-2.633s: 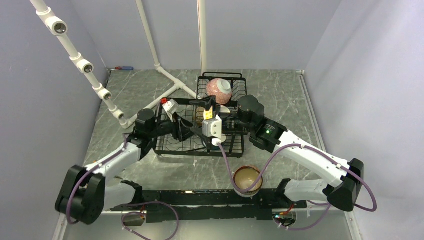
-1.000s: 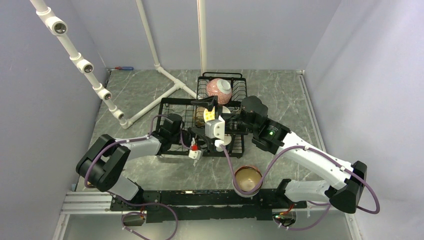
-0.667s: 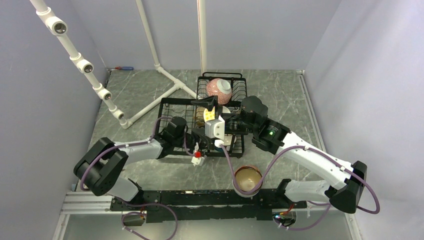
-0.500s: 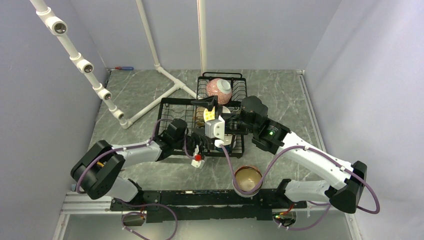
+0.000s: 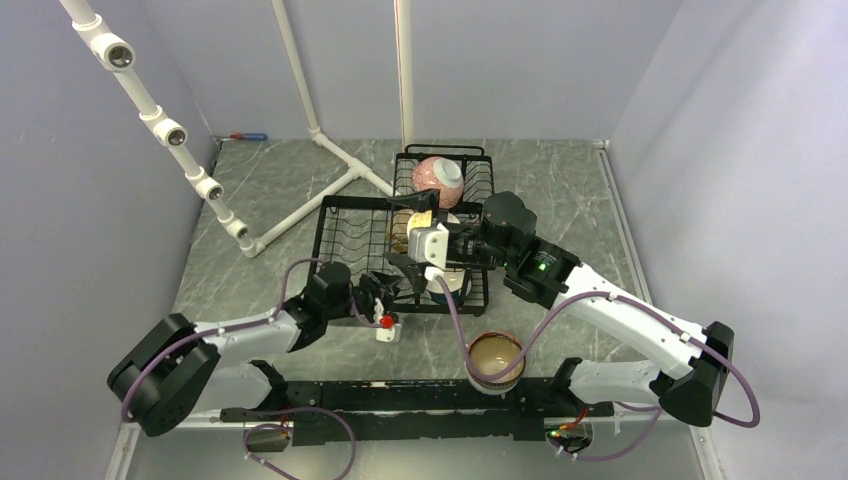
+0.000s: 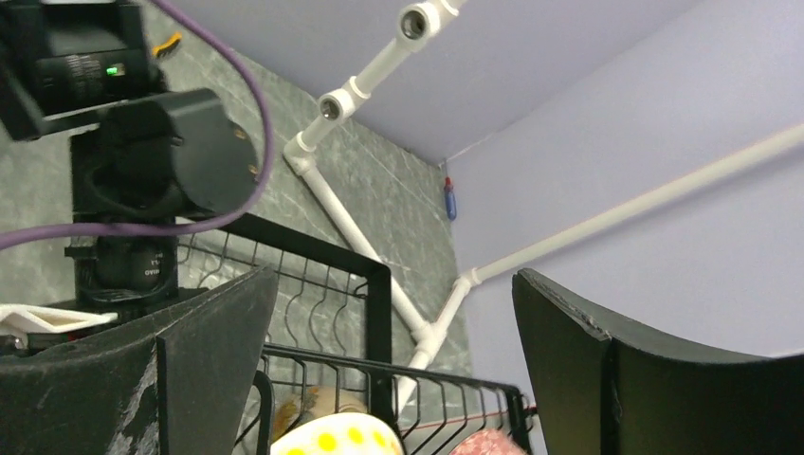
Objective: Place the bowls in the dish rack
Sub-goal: Pick up the bowl from the dish rack.
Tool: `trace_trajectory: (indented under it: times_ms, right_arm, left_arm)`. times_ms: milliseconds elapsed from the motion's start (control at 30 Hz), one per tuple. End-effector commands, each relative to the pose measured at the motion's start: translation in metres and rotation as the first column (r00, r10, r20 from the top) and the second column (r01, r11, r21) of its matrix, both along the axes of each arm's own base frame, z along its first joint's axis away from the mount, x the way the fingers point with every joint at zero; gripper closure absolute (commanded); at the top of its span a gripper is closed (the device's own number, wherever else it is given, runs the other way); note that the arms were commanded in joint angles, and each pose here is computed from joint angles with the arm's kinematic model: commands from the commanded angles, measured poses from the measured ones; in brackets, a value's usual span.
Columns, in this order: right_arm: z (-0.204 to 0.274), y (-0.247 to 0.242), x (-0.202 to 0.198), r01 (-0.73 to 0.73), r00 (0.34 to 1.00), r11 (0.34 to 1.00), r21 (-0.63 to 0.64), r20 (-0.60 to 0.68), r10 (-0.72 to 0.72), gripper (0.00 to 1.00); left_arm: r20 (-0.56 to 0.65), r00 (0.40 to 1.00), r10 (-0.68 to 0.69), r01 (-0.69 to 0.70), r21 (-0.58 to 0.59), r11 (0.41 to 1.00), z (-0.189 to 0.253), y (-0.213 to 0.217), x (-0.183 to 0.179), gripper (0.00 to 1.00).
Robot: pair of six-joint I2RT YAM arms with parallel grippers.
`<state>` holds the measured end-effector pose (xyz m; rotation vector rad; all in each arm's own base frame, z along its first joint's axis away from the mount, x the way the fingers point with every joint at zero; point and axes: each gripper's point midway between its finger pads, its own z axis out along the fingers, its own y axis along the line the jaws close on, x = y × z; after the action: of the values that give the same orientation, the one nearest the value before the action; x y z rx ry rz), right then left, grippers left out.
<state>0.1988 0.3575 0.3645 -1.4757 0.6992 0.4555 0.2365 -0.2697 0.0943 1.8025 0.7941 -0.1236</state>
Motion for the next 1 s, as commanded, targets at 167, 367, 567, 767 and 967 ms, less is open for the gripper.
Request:
trace_trajectory:
  times_ms: [167, 367, 567, 767, 967]
  right_arm:
    - [0.091, -0.077, 0.071, 0.582, 0.799, 0.735, 0.348, -0.415, -0.436, 0.00]
    - [0.064, -0.209, 0.129, 0.901, 0.428, 0.281, 0.331, -0.782, -0.452, 0.00]
    - [-0.017, -0.310, 0.129, 0.983, 0.104, -0.099, 0.156, -0.909, -0.403, 0.00]
    - [-0.109, -0.314, 0.121, 0.999, -0.043, -0.019, -0.039, -0.967, -0.250, 0.00]
    - [-0.173, -0.259, 0.099, 0.948, -0.178, 0.250, -0.195, -0.980, -0.089, 0.05]
  left_arm:
    - [-0.080, 0.935, 0.345, -0.348, -0.382, 0.856, 0.071, 0.036, 0.021, 0.37]
    - [-0.334, 0.854, 0.399, -0.520, -0.494, 0.697, 0.096, 0.052, 0.020, 0.18]
    - [-0.666, 0.615, 0.421, -0.777, -0.420, 0.469, 0.103, 0.068, 0.027, 0.06]
    - [-0.900, 0.237, 0.365, -0.960, -0.161, 0.227, 0.092, 0.073, 0.033, 0.06]
    - [-0.983, -0.050, 0.178, -0.991, 0.071, 0.113, 0.072, 0.062, 0.021, 0.14]
